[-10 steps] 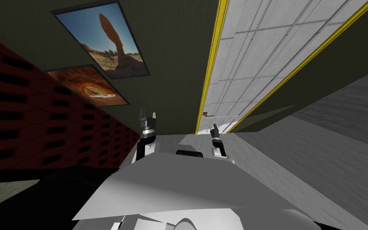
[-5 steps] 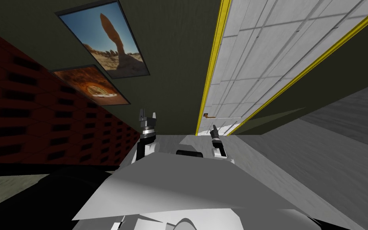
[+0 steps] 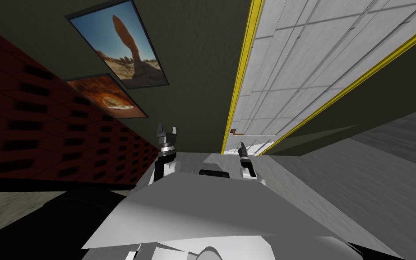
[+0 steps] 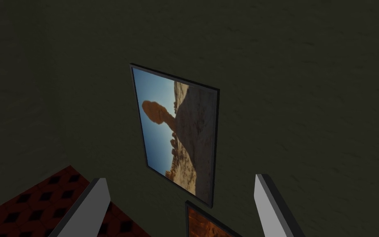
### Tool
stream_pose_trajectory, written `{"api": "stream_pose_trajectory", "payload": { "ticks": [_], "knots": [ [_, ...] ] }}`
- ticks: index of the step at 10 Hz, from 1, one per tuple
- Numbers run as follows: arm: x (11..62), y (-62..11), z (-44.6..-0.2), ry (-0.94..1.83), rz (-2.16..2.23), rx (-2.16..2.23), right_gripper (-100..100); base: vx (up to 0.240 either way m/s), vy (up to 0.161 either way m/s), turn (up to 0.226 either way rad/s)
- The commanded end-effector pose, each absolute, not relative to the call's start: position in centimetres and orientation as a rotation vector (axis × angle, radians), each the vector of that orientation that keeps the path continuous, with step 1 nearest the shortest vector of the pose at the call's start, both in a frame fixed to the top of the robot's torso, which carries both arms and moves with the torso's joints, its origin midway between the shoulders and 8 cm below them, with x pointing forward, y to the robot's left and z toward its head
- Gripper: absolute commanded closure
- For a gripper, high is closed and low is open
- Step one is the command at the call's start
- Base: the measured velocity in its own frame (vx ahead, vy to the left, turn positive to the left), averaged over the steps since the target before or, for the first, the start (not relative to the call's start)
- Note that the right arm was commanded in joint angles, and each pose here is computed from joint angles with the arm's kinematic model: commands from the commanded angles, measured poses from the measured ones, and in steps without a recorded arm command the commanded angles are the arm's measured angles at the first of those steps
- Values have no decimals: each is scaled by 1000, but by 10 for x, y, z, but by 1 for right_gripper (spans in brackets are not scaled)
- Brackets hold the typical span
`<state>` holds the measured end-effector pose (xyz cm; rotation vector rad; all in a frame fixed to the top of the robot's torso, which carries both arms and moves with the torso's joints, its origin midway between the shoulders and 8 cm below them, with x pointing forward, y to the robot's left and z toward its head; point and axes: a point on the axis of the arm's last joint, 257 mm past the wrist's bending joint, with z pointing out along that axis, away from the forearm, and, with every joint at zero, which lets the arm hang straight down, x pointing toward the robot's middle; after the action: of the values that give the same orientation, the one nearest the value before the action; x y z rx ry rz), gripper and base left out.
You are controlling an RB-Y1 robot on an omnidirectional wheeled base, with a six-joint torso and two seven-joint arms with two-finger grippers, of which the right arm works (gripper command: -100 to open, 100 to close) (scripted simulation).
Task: Pull the door open
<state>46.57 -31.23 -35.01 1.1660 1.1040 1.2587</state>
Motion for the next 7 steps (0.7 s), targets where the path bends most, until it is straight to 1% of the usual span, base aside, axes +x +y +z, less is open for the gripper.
{"api": "stream_pose_trajectory", "payload": {
  "ticks": [1, 7],
  "knots": [
    [466, -314, -357, 1117, 1248, 1176, -100, 37, -45, 58],
    [464, -327, -384, 1166, 1202, 1213, -100, 56, -60, 76]
  ]
}}
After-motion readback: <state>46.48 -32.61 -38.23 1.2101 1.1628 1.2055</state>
